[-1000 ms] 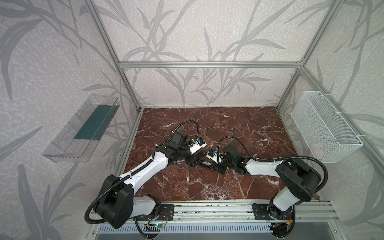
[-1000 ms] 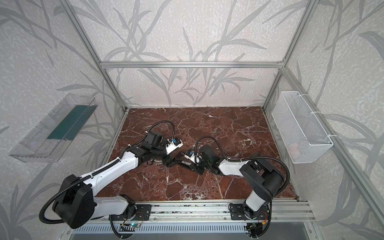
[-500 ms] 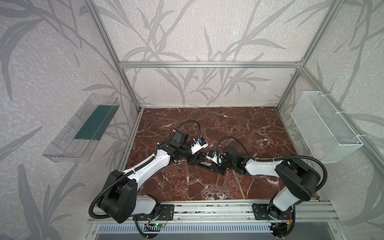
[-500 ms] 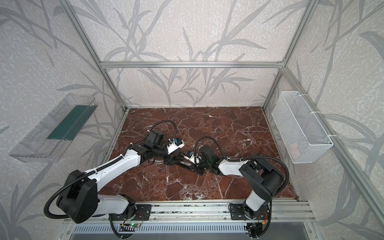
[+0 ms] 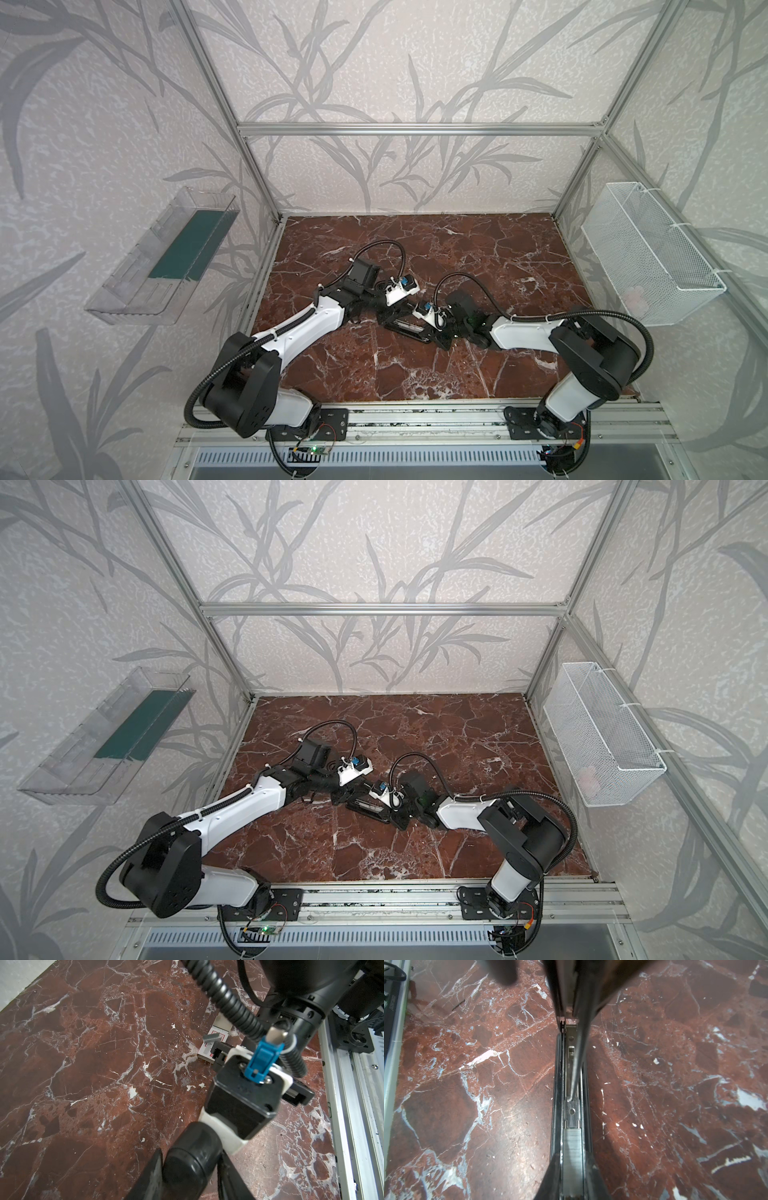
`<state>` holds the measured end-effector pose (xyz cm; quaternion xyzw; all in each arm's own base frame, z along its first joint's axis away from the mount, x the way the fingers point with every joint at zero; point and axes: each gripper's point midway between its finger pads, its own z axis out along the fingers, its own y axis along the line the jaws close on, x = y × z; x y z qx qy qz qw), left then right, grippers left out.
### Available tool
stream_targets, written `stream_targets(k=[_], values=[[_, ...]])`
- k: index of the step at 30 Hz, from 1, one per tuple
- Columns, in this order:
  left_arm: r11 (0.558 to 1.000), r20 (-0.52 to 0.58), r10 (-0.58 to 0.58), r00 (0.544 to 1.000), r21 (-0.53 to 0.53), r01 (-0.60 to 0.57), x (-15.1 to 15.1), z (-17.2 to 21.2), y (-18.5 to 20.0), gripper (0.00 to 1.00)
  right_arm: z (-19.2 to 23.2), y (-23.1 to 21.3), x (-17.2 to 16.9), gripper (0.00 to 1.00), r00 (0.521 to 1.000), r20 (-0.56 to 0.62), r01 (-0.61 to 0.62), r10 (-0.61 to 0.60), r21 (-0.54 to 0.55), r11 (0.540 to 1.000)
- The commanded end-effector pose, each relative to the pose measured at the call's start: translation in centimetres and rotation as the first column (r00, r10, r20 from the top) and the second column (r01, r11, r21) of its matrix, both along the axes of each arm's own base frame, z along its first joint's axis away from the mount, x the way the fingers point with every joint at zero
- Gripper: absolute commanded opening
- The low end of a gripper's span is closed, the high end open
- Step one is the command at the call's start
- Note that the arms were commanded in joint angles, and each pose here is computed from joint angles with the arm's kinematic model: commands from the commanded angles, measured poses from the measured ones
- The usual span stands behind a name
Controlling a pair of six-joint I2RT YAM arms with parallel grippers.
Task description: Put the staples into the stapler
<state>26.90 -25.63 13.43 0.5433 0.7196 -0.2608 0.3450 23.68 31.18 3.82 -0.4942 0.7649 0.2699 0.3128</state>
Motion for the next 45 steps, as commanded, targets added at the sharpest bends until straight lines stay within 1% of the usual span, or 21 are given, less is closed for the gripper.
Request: stream_targets(k=[1,3,4,5,7,9,13,16,21,25,28,30,33,34,36,37,40,44,45], values=[[0.999,-0.131,-0.035,0.991,0.035,0.039,-2.7,-2.1,-0.2,0.21,0.5,0.2,0.6,0.07,1.000,0.023,0.016,-0.015,-0.015,1.000],[0.999,-0.124,-0.030,0.992,0.038,0.035,-2.8,-1.9,-0.1,0.20,0.6,0.1,1.0,0.09,0.999,0.038,0.037,-0.036,-0.020,0.999],[0.999,-0.121,-0.032,0.992,0.036,0.037,-2.8,-1.8,-0.1,0.18,0.7,0.0,1.2,0.11,0.998,0.043,0.049,-0.048,-0.018,0.999],[0.999,-0.115,-0.033,0.993,0.037,0.038,-2.9,-1.8,-0.1,0.14,0.9,-0.1,1.5,0.14,0.997,0.045,0.063,-0.063,-0.014,0.998],[0.998,-0.104,-0.028,0.994,0.049,0.033,-3.0,-1.8,0.1,0.12,1.2,-0.5,2.0,0.23,0.995,0.048,0.092,-0.092,-0.006,0.996],[0.998,-0.088,-0.025,0.996,0.053,0.030,-3.2,-1.9,0.2,0.08,1.8,-0.9,2.3,0.31,0.991,0.060,0.119,-0.119,0.008,0.993],[0.997,-0.059,-0.025,0.998,0.068,0.029,-3.4,-2.0,0.2,0.02,3.6,-1.6,3.0,0.39,0.980,0.084,0.173,-0.181,0.094,0.981],[0.996,-0.030,-0.013,0.999,0.085,0.016,-3.5,-2.0,0.4,0.00,5.0,-2.6,3.5,0.40,0.969,0.087,0.217,-0.231,0.147,0.965],[0.994,0.030,0.006,1.000,0.109,-0.010,-3.8,-2.2,0.0,0.00,7.6,-4.6,4.2,0.41,0.937,0.122,0.298,-0.329,0.218,0.929],[0.990,0.090,0.028,0.996,0.133,-0.040,-3.7,-2.3,-0.4,0.02,8.7,-6.0,4.3,0.41,0.911,0.142,0.353,-0.386,0.213,0.911],[0.988,0.147,0.021,0.989,0.151,-0.043,-4.0,-2.6,-1.1,0.00,8.7,-7.6,4.5,0.41,0.880,0.156,0.421,-0.448,0.180,0.889],[0.987,0.171,0.023,0.985,0.153,-0.049,-4.2,-2.8,-1.7,0.00,8.8,-8.3,4.4,0.41,0.865,0.171,0.441,-0.472,0.189,0.877],[0.980,0.229,0.014,0.973,0.189,-0.059,-4.4,-3.2,-2.4,0.06,8.8,-8.9,4.4,0.42,0.846,0.166,0.474,-0.507,0.201,0.857],[0.978,0.240,0.011,0.971,0.198,-0.060,-4.6,-3.2,-2.7,0.10,8.6,-9.0,4.4,0.42,0.844,0.157,0.483,-0.513,0.195,0.854],[0.972,0.245,0.001,0.970,0.228,-0.058,-5.0,-3.5,-3.0,0.20,8.0,-9.3,4.4,0.42,0.840,0.140,0.501,-0.524,0.172,0.848],[0.970,0.243,0.007,0.970,0.233,-0.065,-5.1,-3.7,-3.2,0.23,7.8,-9.3,4.4,0.42,0.839,0.135,0.505,-0.526,0.164,0.848],[0.968,0.213,-0.017,0.977,0.247,-0.037,-6.2,-4.3,-3.6,0.27,7.7,-9.6,4.2,0.42,0.835,0.128,0.515,-0.535,0.158,0.843],[0.966,0.199,-0.029,0.980,0.256,-0.023,-6.9,-4.9,-4.2,0.46,7.8,-9.9,4.2,0.42,0.829,0.135,0.524,-0.543,0.156,0.838],[0.966,0.191,-0.034,0.981,0.257,-0.016,-7.1,-5.1,-4.3,0.52,7.9,-9.9,4.1,0.42,0.829,0.134,0.523,-0.543,0.157,0.837]])
